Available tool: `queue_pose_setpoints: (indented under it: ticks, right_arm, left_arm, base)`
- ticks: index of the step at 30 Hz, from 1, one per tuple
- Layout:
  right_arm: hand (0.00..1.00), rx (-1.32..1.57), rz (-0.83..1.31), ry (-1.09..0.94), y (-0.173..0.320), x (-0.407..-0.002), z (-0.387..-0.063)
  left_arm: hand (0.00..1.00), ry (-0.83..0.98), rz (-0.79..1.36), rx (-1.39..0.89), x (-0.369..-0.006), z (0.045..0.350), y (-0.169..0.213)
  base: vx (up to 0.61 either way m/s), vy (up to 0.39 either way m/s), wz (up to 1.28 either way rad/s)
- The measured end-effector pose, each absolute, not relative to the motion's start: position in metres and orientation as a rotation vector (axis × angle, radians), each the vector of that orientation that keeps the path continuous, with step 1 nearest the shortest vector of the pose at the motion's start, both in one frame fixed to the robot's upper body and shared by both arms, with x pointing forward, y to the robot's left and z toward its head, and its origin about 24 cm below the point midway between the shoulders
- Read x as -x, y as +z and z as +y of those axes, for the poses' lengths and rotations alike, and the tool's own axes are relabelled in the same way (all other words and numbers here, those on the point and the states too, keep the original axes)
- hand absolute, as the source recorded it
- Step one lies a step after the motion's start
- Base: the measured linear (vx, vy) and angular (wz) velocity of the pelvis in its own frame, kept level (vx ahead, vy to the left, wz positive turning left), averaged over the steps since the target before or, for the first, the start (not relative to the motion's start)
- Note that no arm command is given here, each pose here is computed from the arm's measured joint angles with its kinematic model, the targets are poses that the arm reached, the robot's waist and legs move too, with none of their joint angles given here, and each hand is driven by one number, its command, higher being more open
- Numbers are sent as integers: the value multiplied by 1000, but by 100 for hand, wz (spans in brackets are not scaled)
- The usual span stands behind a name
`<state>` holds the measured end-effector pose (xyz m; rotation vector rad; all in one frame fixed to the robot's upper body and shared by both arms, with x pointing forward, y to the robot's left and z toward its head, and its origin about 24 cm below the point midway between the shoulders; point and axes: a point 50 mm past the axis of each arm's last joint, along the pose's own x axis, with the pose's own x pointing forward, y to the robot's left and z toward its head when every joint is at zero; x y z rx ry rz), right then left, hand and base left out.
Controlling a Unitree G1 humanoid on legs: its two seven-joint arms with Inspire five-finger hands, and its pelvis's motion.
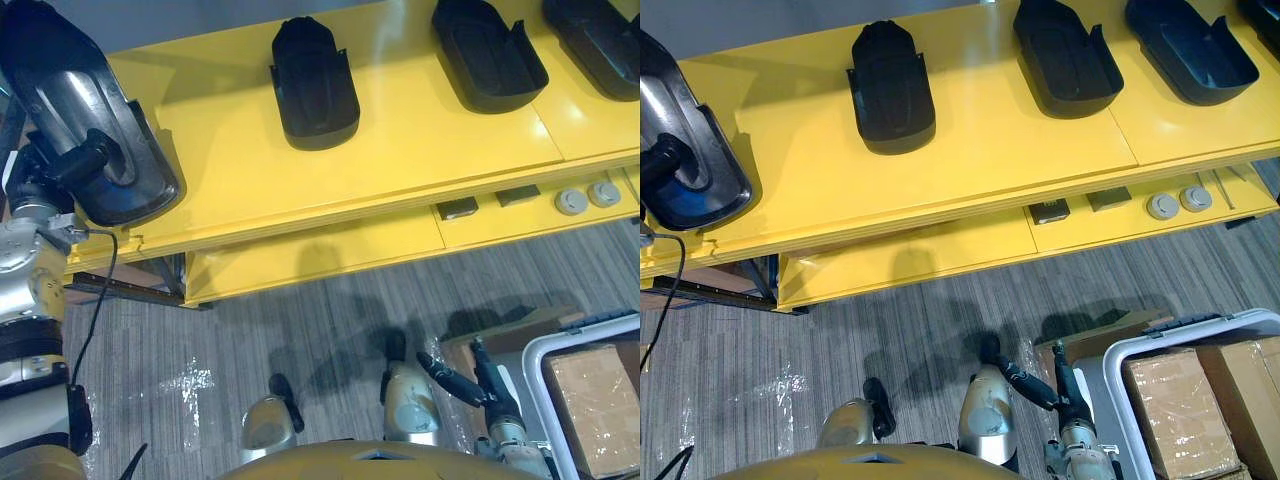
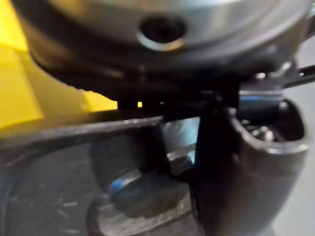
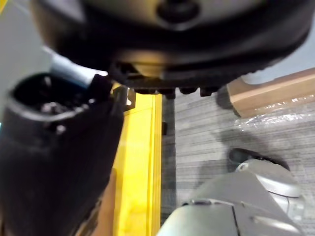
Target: Walk over and take three plastic housings, then place them on the shelf
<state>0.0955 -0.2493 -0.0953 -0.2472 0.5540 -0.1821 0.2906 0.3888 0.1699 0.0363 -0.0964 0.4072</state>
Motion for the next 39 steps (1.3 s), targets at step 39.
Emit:
queue_pose_setpoints:
  ticks: [39]
  right_arm:
    - [100,148,579,-160,-108,-101,-215]
  left_arm:
    - [100,269,-138,-92,-316,343,183]
  base:
    - [23,1,-1]
